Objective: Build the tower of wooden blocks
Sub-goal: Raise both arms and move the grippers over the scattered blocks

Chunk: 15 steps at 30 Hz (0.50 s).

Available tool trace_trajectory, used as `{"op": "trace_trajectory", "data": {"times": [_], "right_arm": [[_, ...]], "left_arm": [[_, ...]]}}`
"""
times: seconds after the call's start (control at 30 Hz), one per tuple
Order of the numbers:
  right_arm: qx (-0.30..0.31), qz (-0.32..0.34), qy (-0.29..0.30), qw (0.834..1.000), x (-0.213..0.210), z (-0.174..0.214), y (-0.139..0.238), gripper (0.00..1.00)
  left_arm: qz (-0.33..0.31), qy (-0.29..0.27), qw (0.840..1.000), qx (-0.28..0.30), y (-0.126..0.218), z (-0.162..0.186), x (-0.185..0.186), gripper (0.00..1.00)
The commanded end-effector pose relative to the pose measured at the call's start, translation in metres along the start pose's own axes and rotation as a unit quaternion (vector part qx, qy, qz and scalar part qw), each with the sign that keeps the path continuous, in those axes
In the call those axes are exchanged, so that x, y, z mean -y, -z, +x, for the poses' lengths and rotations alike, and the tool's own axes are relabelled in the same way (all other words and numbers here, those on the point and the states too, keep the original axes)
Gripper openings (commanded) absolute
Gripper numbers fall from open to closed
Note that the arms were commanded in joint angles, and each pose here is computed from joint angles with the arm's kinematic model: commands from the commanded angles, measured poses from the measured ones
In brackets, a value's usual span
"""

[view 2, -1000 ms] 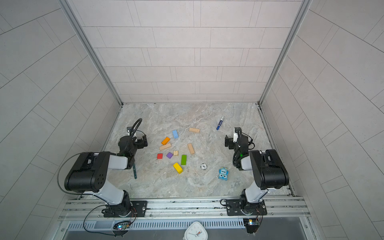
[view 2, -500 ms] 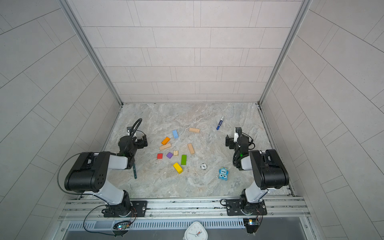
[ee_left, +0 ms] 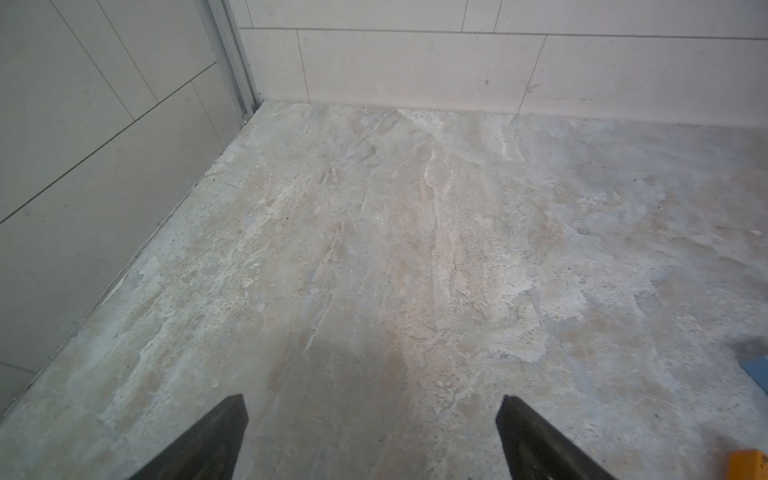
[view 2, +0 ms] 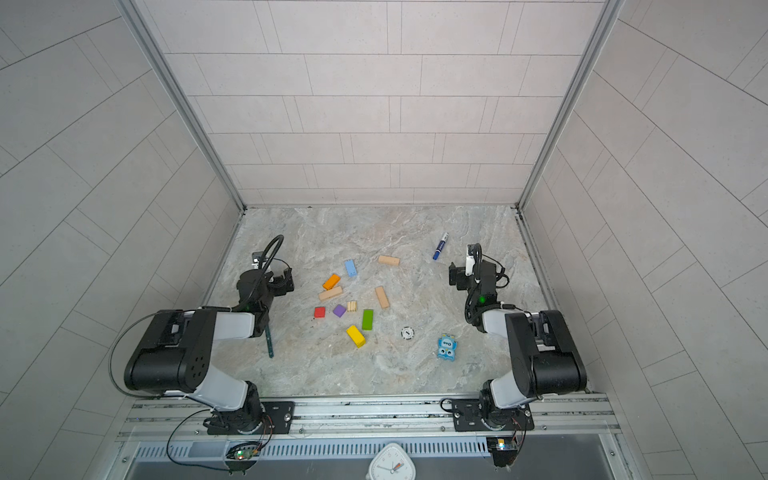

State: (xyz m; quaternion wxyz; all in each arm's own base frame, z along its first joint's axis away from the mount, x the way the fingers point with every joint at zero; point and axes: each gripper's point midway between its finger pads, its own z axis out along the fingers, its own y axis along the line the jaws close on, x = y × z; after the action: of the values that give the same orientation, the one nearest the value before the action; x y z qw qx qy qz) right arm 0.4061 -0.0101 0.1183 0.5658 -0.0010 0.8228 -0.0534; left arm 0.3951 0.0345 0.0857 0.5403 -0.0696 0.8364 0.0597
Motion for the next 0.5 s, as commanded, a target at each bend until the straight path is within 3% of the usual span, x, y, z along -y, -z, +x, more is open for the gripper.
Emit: {"op": "trace_trajectory", "data": {"times": [0.0, 0.27, 0.4, 0.47], "right_arm": [[-0.052, 0.016, -0.012, 0.998, 0.005, 0.005, 0.007, 0.99], [-0.127, 0.013, -0.126, 0.984, 0.0, -0.023, 0.018, 0.99], [-0.16, -0.053, -0.14, 0.976, -0.036, -0.03, 0.023, 0.99], [-0.181, -0.055, -0.134, 0.973, -0.049, -0.028, 0.026, 0.99]], "left_arm": [[-0.015, 0.001, 1.0, -0.01, 0.0, -0.027, -0.002, 1.0], [-0.061, 0.051, 0.993, -0.086, 0.019, -0.066, -0.016, 1.0], [-0.027, 0.106, 0.986, -0.127, 0.031, -0.075, -0.001, 1.0], [0.007, 0.129, 0.98, -0.154, 0.034, -0.075, 0.012, 1.0]]}}
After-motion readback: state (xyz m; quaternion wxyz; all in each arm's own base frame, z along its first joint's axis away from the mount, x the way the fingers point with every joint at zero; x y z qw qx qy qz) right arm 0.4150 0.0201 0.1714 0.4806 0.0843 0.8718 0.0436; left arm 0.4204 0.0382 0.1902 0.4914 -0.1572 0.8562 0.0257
